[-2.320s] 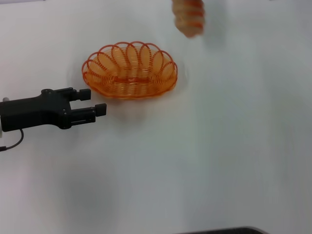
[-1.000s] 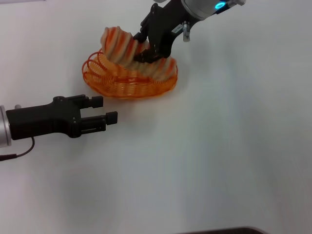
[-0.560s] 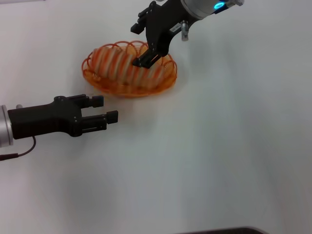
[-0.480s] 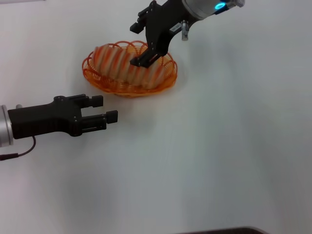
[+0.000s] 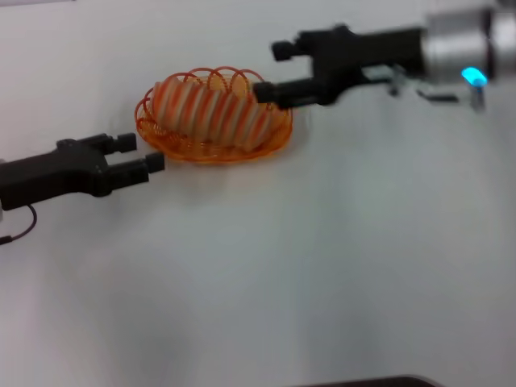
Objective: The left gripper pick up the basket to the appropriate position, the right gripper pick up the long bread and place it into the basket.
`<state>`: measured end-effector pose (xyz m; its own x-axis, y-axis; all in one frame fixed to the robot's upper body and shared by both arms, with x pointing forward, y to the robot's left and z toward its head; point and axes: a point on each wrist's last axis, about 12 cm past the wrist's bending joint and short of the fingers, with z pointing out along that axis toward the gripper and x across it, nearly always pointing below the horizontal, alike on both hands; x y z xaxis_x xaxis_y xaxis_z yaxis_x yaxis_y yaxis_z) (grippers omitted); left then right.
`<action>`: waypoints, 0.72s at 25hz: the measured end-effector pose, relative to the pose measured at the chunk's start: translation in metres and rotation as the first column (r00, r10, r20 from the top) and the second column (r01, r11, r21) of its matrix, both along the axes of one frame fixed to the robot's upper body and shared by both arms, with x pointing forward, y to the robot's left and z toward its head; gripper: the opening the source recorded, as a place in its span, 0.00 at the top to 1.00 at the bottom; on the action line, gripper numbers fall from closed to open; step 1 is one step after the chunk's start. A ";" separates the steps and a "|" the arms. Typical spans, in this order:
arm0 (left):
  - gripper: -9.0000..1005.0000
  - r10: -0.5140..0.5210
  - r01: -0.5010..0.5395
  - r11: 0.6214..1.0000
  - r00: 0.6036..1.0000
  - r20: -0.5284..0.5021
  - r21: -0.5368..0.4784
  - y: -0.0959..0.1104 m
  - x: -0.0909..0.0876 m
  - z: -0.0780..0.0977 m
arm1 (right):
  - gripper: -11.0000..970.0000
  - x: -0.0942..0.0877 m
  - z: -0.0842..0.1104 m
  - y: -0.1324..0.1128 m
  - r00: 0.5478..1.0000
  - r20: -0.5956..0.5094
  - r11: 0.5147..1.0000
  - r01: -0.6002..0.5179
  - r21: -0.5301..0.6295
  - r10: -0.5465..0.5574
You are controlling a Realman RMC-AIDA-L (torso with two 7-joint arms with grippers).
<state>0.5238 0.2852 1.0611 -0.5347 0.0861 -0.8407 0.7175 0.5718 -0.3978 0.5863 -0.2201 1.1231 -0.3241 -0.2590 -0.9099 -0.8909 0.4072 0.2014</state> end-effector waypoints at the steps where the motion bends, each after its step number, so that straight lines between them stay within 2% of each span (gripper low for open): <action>1: 0.28 0.011 -0.011 1.000 1.000 0.001 0.001 0.001 0.000 0.000 | 0.13 -0.014 -0.009 -0.013 0.999 -0.018 0.997 0.029 0.073 -0.027; 3: 0.28 0.028 -0.028 1.000 1.000 0.004 -0.002 0.003 0.001 0.000 | 0.13 -0.039 -0.027 -0.036 0.994 -0.043 0.978 0.102 0.180 -0.096; 5: 0.28 0.034 -0.034 0.999 0.999 0.008 -0.004 0.003 0.002 0.000 | 0.13 -0.062 -0.044 -0.058 0.982 -0.060 0.953 0.189 0.239 -0.179; 9: 0.28 0.048 -0.048 0.999 0.999 0.022 0.004 0.003 0.003 -0.002 | 0.12 -0.093 -0.077 -0.080 0.948 -0.092 0.920 0.319 0.226 -0.306; 13: 0.28 0.062 -0.062 0.998 0.997 0.039 -0.003 0.001 0.001 -0.007 | 0.12 -0.106 -0.097 -0.084 0.927 -0.104 0.910 0.373 0.182 -0.360; 18: 0.28 0.055 -0.055 0.998 0.998 0.042 -0.011 -0.001 0.001 -0.007 | 0.12 -0.106 -0.099 -0.082 0.928 -0.110 0.913 0.370 0.173 -0.355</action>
<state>0.5247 0.2843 1.0537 -0.5021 0.0492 -0.8634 0.7014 0.6072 -0.3733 0.4806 -0.3021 1.0238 -0.4323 0.0619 -0.8996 -0.6686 0.6473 0.3659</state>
